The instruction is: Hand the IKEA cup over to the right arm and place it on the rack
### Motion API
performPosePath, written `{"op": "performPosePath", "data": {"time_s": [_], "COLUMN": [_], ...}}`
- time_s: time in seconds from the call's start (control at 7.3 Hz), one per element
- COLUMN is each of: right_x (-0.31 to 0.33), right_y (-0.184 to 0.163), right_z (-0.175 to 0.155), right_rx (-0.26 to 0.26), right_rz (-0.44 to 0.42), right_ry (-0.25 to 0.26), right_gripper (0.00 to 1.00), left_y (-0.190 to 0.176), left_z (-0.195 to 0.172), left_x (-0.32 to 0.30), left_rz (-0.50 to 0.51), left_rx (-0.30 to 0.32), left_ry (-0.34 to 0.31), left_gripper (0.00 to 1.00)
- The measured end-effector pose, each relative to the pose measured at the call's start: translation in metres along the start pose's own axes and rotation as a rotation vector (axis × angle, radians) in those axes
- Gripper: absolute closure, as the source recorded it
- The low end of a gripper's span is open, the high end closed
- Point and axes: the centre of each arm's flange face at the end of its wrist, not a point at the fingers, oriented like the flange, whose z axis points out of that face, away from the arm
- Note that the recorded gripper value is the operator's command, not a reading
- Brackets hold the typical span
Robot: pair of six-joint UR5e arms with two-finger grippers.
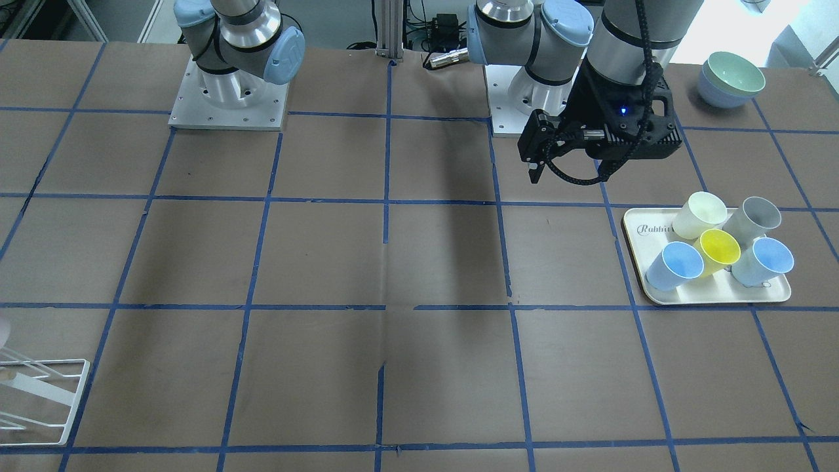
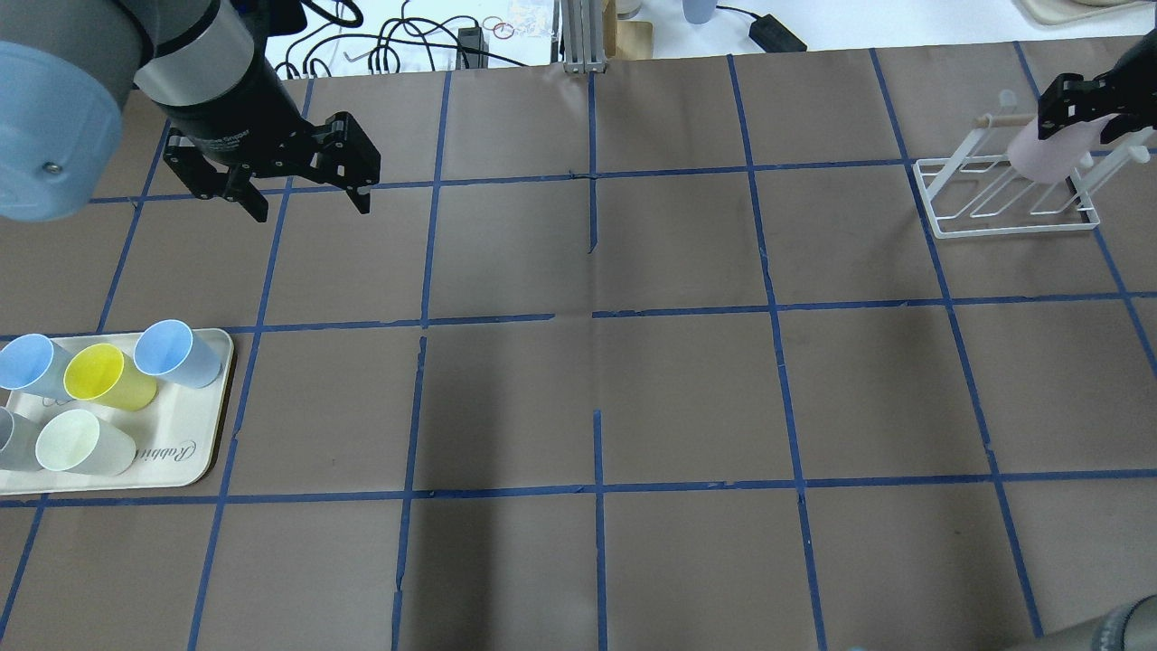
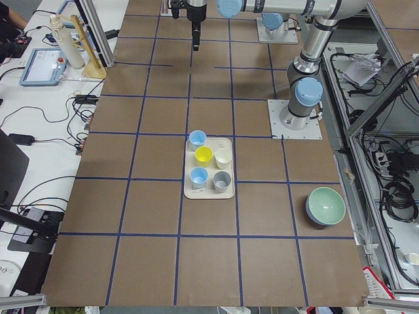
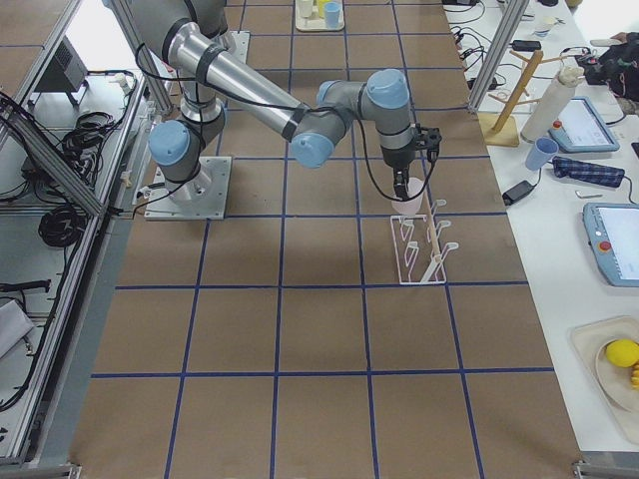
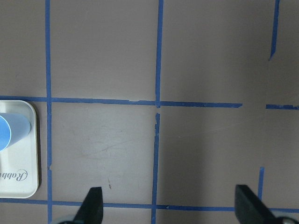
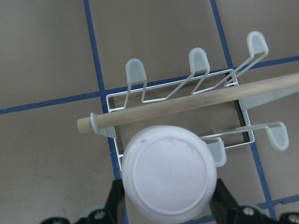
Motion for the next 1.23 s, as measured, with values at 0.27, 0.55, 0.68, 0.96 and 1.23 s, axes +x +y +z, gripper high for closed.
{"op": "performPosePath", "data": {"time_s": [0.27,0.55,0.68,0.96,1.23], "right_x": [-0.003,-0.003,-0.003,-0.002,-0.001], "right_y": [0.000,0.001,0.001,0.001,0.002], "right_z": [0.003,0.014,0.019,0.033,0.045], "right_rx": [-0.009,-0.026,-0.034,-0.055,-0.074], "right_rz": [0.019,0.023,0.023,0.025,0.028], "right_ry": [-0.006,-0.013,-0.015,-0.018,-0.023], "right_gripper": [1.00,1.00,1.00,1.00,0.91], "left_y": [0.000,0.000,0.000,0.000,0.000], "left_z": [0.000,0.001,0.001,0.001,0.001], "left_x": [0.000,0.000,0.000,0.000,-0.001], "left_rz": [0.000,0.000,0.000,0.000,-0.001], "left_rx": [0.000,-0.001,-0.002,-0.003,-0.003], "left_ry": [0.000,-0.001,-0.001,-0.002,-0.002], "left_gripper": [0.00,0.00,0.00,0.00,0.00]}}
